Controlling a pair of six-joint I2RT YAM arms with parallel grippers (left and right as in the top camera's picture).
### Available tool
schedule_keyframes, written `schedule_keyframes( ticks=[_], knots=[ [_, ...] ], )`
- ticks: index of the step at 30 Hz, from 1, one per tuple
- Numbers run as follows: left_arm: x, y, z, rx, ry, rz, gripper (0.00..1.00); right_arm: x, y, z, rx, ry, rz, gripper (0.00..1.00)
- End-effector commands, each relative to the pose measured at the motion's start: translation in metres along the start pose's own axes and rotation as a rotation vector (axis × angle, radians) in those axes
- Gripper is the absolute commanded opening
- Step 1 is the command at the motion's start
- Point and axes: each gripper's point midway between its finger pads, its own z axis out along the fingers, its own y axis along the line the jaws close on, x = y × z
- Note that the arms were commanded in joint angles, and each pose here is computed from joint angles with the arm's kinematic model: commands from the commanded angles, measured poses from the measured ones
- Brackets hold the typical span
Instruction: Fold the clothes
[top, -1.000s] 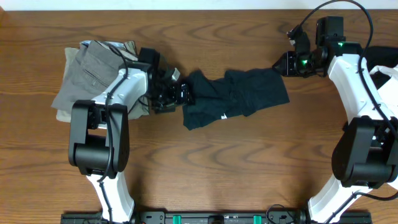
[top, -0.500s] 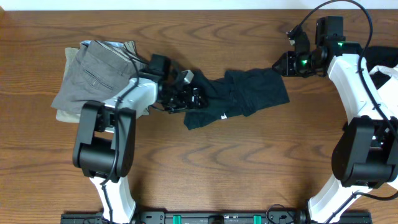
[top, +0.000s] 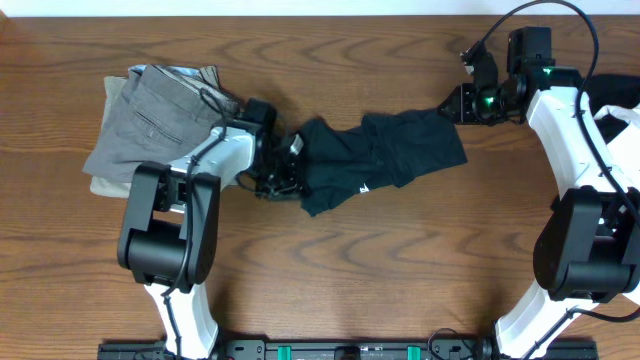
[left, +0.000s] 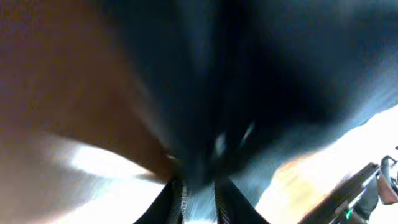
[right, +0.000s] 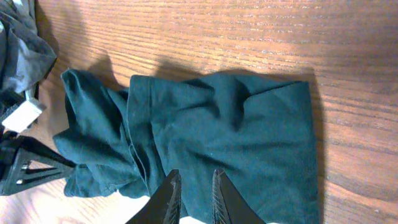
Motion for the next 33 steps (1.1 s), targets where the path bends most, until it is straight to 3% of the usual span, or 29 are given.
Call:
schedule_keyframes(
  ticks=[1, 5, 10, 15, 20, 22, 33],
  knots=[
    [-0.005, 0.003, -0.04, -0.084, -0.075, 0.045, 0.19, -0.005, 0.003, -0.005, -0.001, -0.014, -0.029, 0.16],
    [-0.003, 0.005, -0.083, -0.19, -0.182, 0.069, 0.18, -0.005, 0.004, -0.004, -0.002, -0.015, -0.03, 0.17],
    [-0.006, -0.009, -0.107, -0.188, -0.278, 0.097, 0.58, -0.005, 0.004, -0.004, -0.002, -0.014, -0.03, 0.17],
    [-0.019, -0.018, -0.084, -0.053, -0.29, 0.012, 0.7, -0.004, 0.004, -0.004, -0.002, -0.012, -0.028, 0.17],
    [-0.031, 0.003, -0.051, -0.04, -0.269, -0.131, 0.79, -0.004, 0.004, -0.004, -0.001, -0.011, -0.028, 0.17],
    [-0.035, 0.01, -0.039, -0.044, -0.257, -0.142, 0.89, -0.005, 0.004, -0.004, -0.001, -0.013, -0.029, 0.17],
    [-0.05, 0.027, 0.003, -0.025, -0.224, -0.195, 0.92, -0.006, 0.004, -0.004, -0.001, -0.017, -0.031, 0.2]
  ],
)
